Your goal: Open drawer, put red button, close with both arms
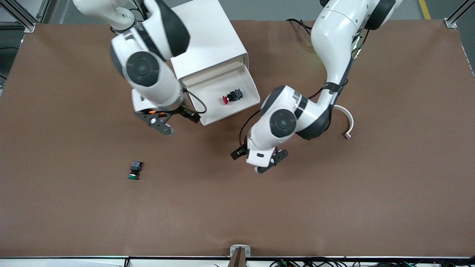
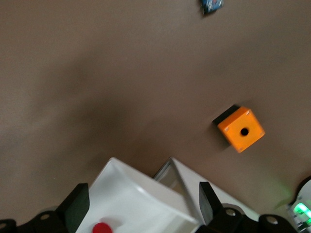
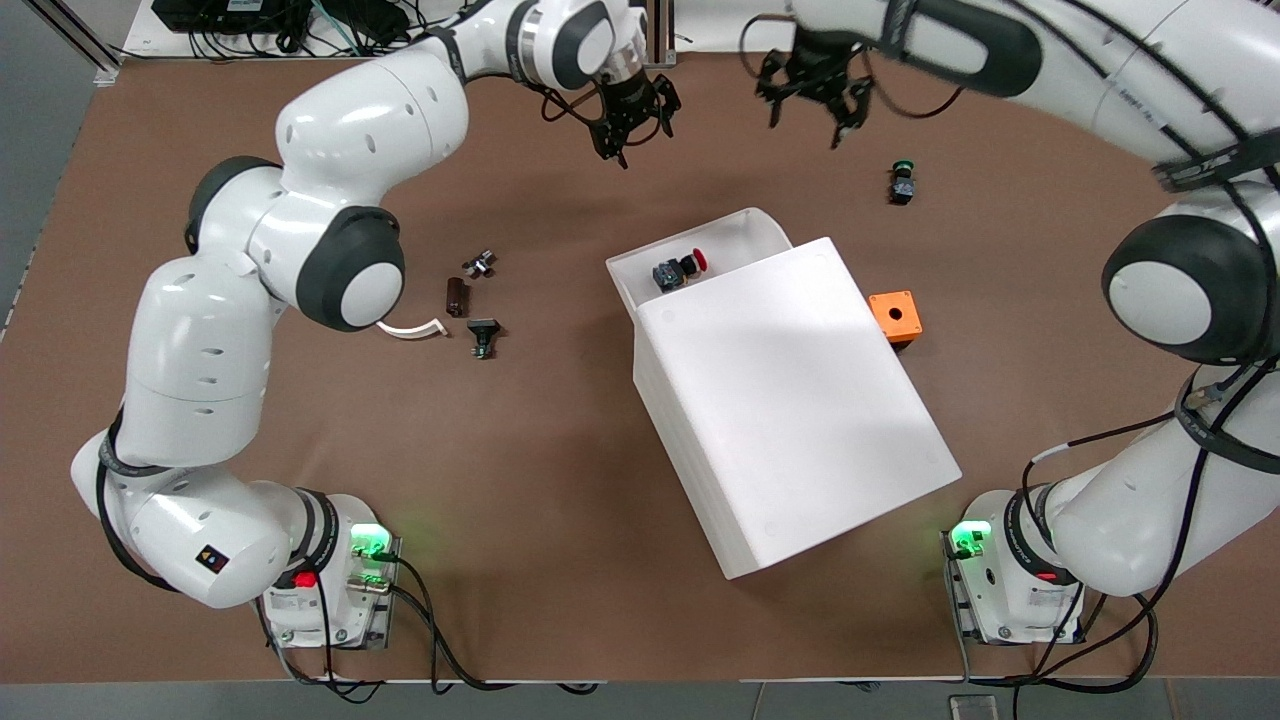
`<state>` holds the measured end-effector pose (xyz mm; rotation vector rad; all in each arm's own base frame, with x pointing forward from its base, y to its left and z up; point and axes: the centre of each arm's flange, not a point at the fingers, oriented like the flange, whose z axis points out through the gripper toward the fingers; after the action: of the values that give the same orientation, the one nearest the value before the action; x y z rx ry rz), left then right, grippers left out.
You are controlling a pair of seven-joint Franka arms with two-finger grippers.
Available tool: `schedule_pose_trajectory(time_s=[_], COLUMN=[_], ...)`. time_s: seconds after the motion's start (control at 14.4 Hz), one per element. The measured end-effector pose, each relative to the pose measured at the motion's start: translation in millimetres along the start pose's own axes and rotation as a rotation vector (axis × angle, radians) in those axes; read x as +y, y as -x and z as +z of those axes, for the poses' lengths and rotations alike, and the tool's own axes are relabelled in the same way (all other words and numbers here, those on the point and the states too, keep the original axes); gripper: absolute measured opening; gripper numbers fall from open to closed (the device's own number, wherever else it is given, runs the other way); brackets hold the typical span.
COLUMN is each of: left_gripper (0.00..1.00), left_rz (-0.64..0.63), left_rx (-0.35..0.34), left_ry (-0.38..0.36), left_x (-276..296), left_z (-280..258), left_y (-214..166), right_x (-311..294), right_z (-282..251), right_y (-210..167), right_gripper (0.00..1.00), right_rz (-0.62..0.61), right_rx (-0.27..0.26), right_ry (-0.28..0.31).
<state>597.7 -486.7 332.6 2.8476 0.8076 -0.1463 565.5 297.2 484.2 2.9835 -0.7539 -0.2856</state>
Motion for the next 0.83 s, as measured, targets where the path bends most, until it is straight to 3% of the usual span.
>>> schedule_pose_trajectory(time_s=[0.49, 0.83], left_gripper=[0.99, 0.99], left_rz=[0.134, 0.186], left_rx=[0.079, 0.066], left_ry=[-0.093, -0.123], left_x=[14.5, 17.2], left_z=[37.6, 56.8], left_y=[90.9, 143.3], right_x=[169.1, 224.0], right_z=[-44.7, -62.6], right_y=[-133.8, -162.8], right_gripper=[1.00, 1.00], right_rz=[-0.330, -0.418], right_rx=[-0.024, 0.011], right_ry=[-0.023, 0.005])
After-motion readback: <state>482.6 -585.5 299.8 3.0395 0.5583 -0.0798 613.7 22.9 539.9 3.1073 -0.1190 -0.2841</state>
